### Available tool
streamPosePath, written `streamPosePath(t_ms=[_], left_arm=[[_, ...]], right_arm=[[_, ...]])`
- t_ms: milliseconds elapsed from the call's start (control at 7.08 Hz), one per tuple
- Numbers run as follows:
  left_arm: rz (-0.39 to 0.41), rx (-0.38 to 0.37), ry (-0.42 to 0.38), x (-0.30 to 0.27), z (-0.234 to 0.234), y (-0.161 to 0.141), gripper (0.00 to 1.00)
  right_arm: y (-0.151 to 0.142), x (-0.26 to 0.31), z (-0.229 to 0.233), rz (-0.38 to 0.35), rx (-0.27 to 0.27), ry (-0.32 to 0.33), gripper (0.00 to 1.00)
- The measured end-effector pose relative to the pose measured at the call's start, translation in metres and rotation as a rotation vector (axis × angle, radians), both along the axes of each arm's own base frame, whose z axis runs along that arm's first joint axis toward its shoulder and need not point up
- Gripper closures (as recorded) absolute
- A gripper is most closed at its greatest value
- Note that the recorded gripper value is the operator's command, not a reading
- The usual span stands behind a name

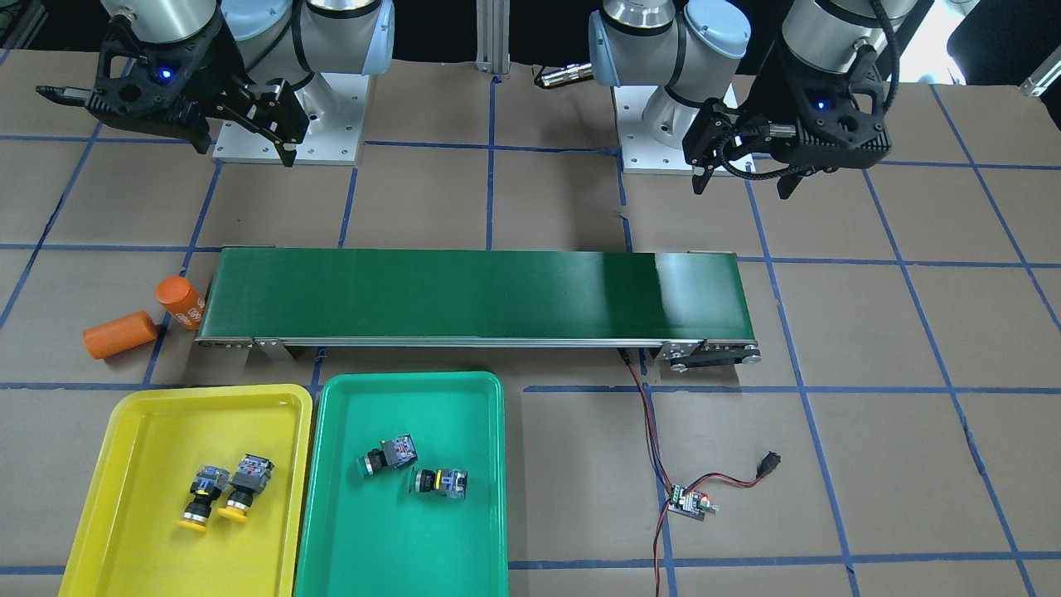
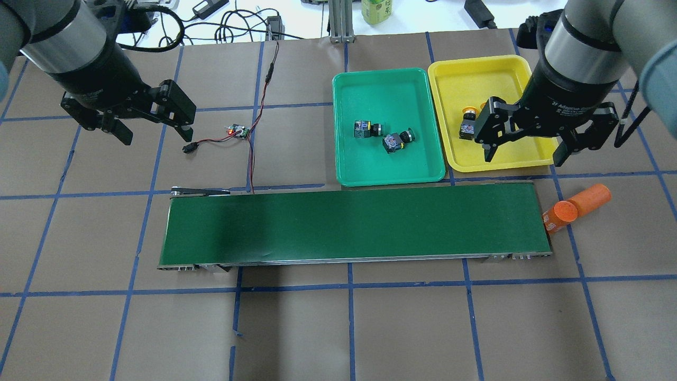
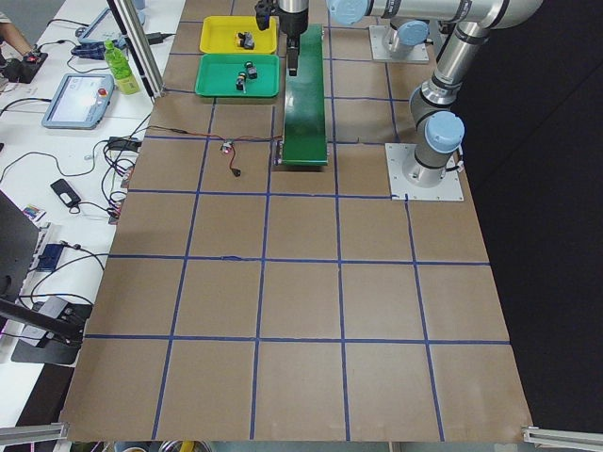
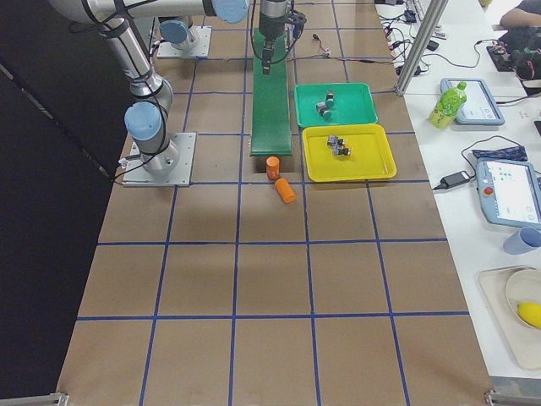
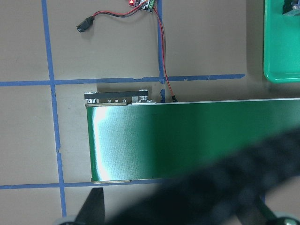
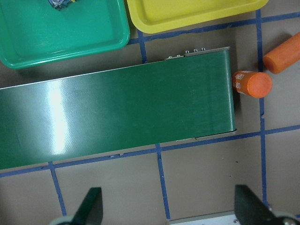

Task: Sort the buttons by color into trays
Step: 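Open the right gripper and raise it away from the yellow tray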

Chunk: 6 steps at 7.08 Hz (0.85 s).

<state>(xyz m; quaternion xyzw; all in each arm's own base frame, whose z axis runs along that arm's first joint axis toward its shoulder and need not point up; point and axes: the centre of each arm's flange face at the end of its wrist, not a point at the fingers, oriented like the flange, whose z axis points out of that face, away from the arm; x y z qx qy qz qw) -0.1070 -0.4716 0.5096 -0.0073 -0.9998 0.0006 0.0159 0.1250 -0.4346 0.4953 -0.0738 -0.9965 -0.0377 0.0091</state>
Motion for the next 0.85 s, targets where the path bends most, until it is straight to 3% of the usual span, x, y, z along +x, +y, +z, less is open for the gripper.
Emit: streamPosePath(t_ms=[847], left_arm=[[-0.003, 0.001, 0.0, 0.0002, -0.0001, 0.0001, 0.0]], right_arm=[[0.0003, 0.0009, -0.0006, 0.0, -0.004, -0.006, 0.0]])
